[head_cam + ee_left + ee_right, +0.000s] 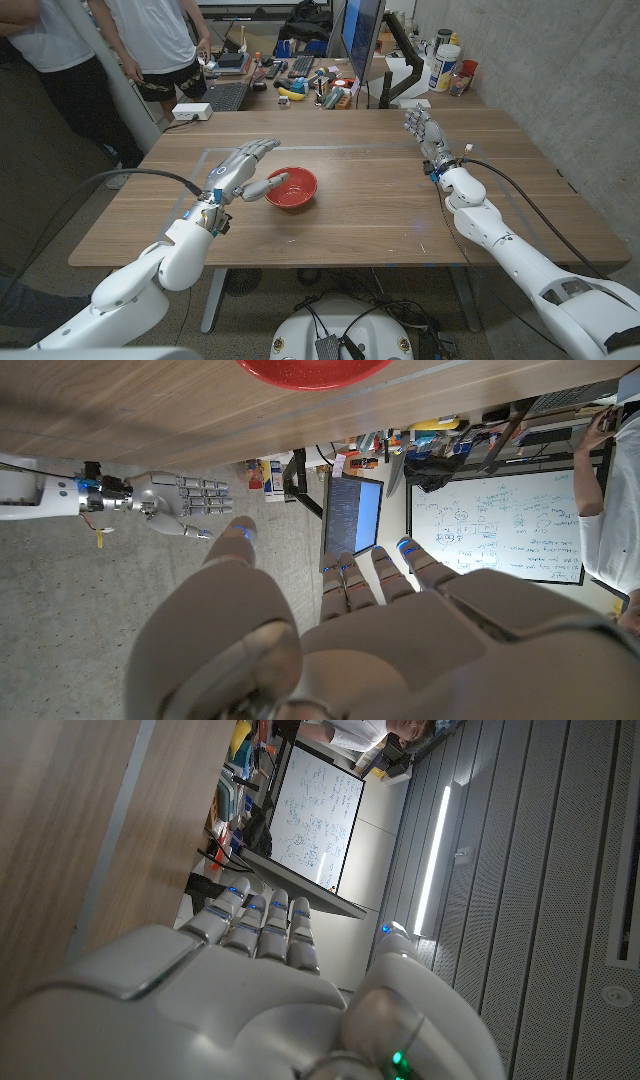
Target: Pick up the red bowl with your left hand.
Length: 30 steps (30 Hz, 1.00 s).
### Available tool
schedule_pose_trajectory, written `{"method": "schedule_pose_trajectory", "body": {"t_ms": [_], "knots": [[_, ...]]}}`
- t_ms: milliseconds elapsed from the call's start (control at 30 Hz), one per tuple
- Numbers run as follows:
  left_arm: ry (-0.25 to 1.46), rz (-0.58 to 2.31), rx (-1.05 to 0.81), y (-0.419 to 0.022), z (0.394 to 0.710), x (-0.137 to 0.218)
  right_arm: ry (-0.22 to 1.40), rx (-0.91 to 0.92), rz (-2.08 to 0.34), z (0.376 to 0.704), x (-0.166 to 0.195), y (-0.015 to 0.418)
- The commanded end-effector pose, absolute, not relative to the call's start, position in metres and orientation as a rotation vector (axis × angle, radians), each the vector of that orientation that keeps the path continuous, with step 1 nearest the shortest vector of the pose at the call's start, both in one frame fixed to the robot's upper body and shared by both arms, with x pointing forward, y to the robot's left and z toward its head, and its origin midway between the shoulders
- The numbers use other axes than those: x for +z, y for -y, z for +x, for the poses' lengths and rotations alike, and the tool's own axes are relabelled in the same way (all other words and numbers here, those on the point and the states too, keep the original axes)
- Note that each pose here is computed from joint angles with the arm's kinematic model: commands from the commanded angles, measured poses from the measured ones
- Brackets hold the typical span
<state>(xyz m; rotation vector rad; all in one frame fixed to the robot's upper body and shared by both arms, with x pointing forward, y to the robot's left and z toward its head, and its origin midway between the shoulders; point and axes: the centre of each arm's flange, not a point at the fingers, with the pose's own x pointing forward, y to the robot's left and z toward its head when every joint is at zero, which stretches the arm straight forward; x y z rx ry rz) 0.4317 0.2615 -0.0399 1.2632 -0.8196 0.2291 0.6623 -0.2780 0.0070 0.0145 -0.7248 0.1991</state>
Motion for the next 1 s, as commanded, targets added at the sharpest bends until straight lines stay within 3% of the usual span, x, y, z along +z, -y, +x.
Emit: {"method": "schedule_pose_trajectory", "body": {"t_ms": [33, 1000], "knots": [[0.784, 1.32, 0.254, -0.261, 0.429, -0.039, 0.731, 0.198, 0.025, 0.664, 0.01, 0.277], [0.72, 1.467, 0.295, -0.25, 0.426, -0.043, 0.736, 0.201, 0.034, 0.667, 0.012, 0.279]]}}
